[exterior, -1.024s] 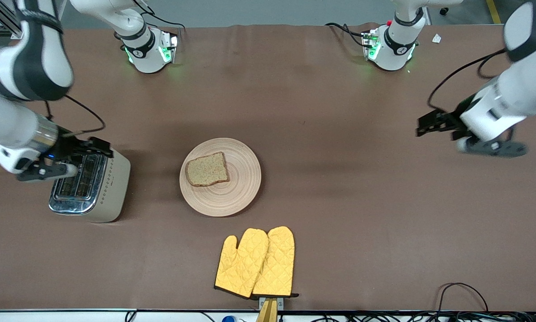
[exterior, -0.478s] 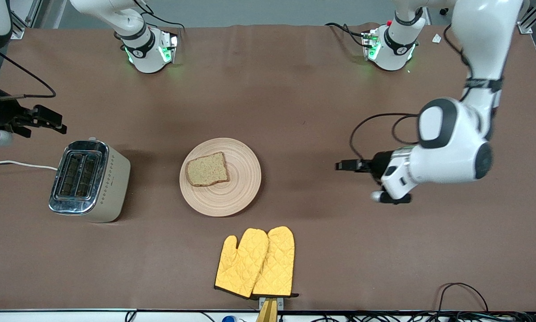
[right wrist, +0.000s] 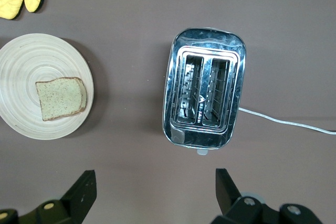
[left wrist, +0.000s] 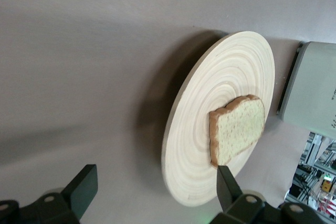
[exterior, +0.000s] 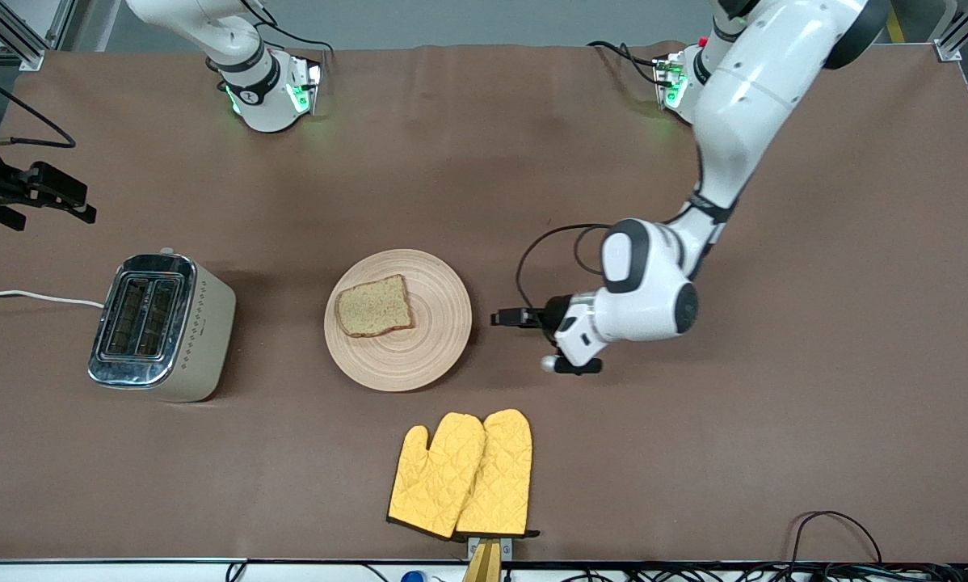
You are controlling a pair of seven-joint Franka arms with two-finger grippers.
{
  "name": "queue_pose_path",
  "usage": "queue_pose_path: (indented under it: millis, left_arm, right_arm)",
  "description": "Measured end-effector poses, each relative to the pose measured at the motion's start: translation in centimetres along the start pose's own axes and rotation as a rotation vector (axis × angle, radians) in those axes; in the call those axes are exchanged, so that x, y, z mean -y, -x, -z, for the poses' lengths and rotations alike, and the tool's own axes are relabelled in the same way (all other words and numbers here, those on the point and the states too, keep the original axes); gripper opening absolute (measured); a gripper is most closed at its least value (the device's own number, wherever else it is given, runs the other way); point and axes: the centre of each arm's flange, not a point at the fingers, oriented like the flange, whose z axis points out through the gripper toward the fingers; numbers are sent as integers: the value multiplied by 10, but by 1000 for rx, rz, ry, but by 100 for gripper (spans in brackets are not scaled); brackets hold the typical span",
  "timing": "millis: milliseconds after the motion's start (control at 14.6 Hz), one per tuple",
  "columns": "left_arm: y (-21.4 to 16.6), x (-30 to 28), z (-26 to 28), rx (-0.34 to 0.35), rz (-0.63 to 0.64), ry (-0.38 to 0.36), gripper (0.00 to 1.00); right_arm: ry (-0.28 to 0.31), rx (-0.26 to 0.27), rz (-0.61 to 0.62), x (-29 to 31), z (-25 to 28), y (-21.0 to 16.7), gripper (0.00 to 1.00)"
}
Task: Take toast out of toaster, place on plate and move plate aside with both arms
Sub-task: 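Retract the right gripper while the left gripper reaches the plate rim, then grip the plate rim with the left gripper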
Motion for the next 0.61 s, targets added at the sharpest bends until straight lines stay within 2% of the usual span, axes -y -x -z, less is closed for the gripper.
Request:
queue_pose_path:
  millis: [205,614]
  left_arm:
    - [6,-7,-46,-23,-13,22,100]
    - [13,-13,-93,-76,-19,32,96]
  right_arm:
    - [10,3,-1,2,1,0,100]
    - [10,6,-12,-4,1,1,100]
